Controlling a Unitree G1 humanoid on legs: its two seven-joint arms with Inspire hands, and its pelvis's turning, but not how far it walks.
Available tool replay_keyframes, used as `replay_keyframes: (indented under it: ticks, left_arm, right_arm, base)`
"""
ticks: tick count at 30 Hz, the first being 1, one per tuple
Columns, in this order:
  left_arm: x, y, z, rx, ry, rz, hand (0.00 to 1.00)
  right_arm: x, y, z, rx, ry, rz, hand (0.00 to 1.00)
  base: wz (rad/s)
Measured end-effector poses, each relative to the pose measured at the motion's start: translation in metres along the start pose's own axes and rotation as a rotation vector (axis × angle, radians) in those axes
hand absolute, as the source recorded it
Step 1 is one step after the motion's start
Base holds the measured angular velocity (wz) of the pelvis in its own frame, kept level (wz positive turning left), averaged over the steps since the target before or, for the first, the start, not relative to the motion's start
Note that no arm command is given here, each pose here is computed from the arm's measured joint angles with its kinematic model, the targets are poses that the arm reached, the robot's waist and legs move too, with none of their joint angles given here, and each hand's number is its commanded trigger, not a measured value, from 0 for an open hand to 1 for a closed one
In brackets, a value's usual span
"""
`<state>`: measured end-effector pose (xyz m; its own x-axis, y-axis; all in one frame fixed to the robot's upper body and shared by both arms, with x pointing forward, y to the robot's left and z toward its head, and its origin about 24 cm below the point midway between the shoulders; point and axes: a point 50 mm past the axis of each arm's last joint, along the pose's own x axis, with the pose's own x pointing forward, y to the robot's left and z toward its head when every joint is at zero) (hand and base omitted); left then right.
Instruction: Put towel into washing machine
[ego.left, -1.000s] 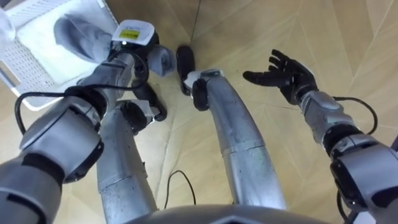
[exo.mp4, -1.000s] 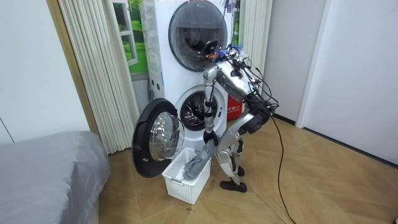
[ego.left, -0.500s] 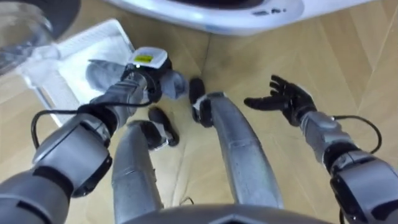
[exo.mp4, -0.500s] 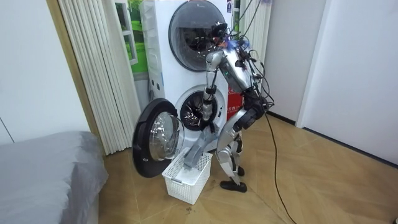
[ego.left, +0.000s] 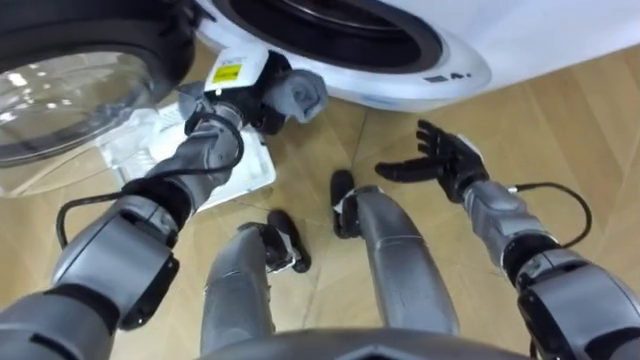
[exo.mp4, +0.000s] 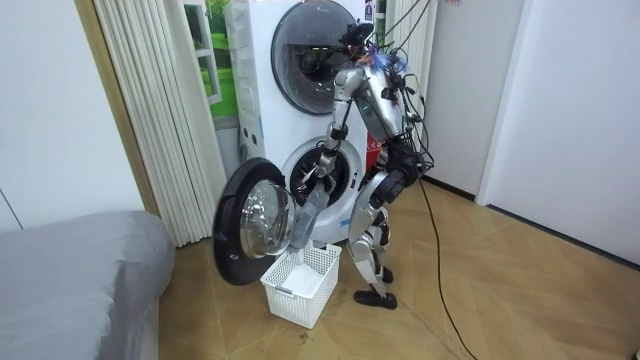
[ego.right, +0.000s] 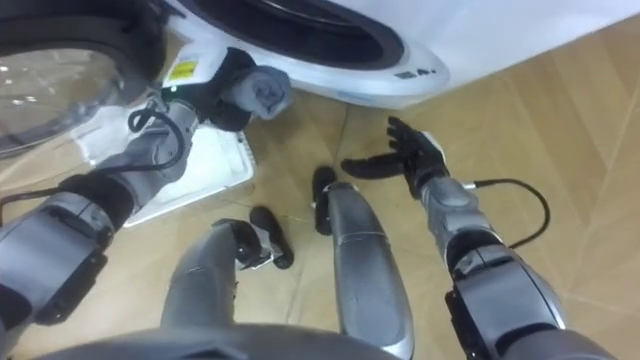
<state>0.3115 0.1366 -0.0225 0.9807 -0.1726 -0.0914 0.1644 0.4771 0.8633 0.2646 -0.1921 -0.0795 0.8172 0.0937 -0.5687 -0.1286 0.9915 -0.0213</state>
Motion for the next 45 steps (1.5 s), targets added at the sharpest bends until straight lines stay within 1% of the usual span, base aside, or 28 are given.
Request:
replay_keyframes:
  ticks: [2,3,6,8,9,11,12,14,17,20,21,23,25,28,30,33,35,40,41,42,43,45]
  left_arm:
    - [-0.002,-0.004,0.005,-0.096,0.001,0.010,1.00]
    - [-0.003,-0.004,0.007,-0.120,0.002,0.012,1.00]
    - [-0.005,-0.005,0.008,-0.267,0.033,0.011,1.00]
    - [-0.008,-0.008,0.010,-0.434,0.065,-0.001,1.00]
    - [-0.009,-0.010,0.011,-0.481,0.069,-0.008,1.00]
    - [-0.013,-0.015,0.014,-0.623,0.075,-0.045,1.00]
    - [-0.013,-0.016,0.015,-0.663,0.075,-0.058,1.00]
    - [-0.013,-0.015,0.020,-0.796,0.061,-0.094,1.00]
    - [-0.011,-0.014,0.025,-0.926,0.052,-0.116,1.00]
    - [-0.008,-0.007,0.037,-1.074,-0.016,-0.144,1.00]
    - [-0.007,-0.005,0.039,-1.099,-0.027,-0.148,1.00]
    - [-0.005,0.001,0.045,-1.190,-0.070,-0.152,1.00]
    - [-0.004,0.005,0.050,-1.243,-0.102,-0.152,1.00]
    - [-0.004,0.006,0.053,-1.289,-0.119,-0.162,1.00]
    - [-0.004,0.006,0.053,-1.305,-0.120,-0.175,1.00]
    - [-0.004,0.005,0.053,-1.373,-0.120,-0.212,1.00]
    - [-0.004,0.002,0.052,-1.472,-0.113,-0.252,1.00]
    - [-0.006,-0.003,0.053,-1.638,-0.090,-0.314,1.00]
    - [-0.007,-0.007,0.054,-1.681,-0.079,-0.334,1.00]
    - [-0.007,-0.008,0.055,-1.706,-0.073,-0.347,1.00]
    - [-0.008,-0.011,0.056,-1.741,-0.069,-0.375,1.00]
    - [-0.009,-0.014,0.057,-1.781,-0.064,-0.407,1.00]
  right_arm:
    - [0.001,0.004,0.005,-0.011,-0.022,0.021,0.00]
    - [0.001,0.006,0.007,-0.011,-0.032,0.028,0.00]
    - [0.002,0.017,0.010,-0.030,-0.055,0.069,0.00]
    - [0.002,0.021,0.008,-0.037,-0.049,0.092,0.00]
    - [0.002,0.022,0.007,-0.047,-0.046,0.098,0.00]
    - [0.000,0.026,0.002,-0.077,-0.038,0.124,0.00]
    - [0.000,0.026,0.001,-0.081,-0.037,0.128,0.00]
    - [-0.001,0.027,0.000,-0.090,-0.037,0.140,0.00]
    - [-0.002,0.027,-0.003,-0.099,-0.030,0.147,0.00]
    - [-0.002,0.029,-0.004,-0.102,-0.031,0.168,0.00]
    - [-0.002,0.029,-0.003,-0.103,-0.033,0.172,0.00]
    - [-0.003,0.030,-0.004,-0.111,-0.036,0.183,0.00]
    - [-0.004,0.031,-0.006,-0.112,-0.038,0.187,0.00]
    - [-0.007,0.031,-0.012,-0.109,-0.026,0.192,0.00]
    - [-0.007,0.031,-0.015,-0.108,-0.020,0.195,0.00]
    - [-0.008,0.033,-0.015,-0.097,-0.019,0.208,0.00]
    - [-0.007,0.035,-0.013,-0.097,-0.026,0.227,0.00]
    - [-0.006,0.036,-0.010,-0.128,-0.021,0.237,0.00]
    - [-0.006,0.036,-0.011,-0.127,-0.014,0.237,0.03]
    - [-0.006,0.036,-0.012,-0.126,-0.009,0.237,0.39]
    - [-0.006,0.036,-0.012,-0.126,-0.001,0.237,1.00]
    - [-0.005,0.035,-0.012,-0.126,0.013,0.233,1.00]
  base:
    - [0.02]
    - [0.04]
    - [0.01]
    - [0.00]
    - [0.00]
    - [0.00]
    - [0.00]
    - [0.00]
    - [0.00]
    - [0.00]
    - [0.00]
    - [-0.05]
    - [-0.11]
    - [-0.05]
    - [0.00]
    - [0.00]
    - [0.06]
    - [0.03]
    - [0.03]
    - [0.05]
    - [0.03]
    - [0.00]
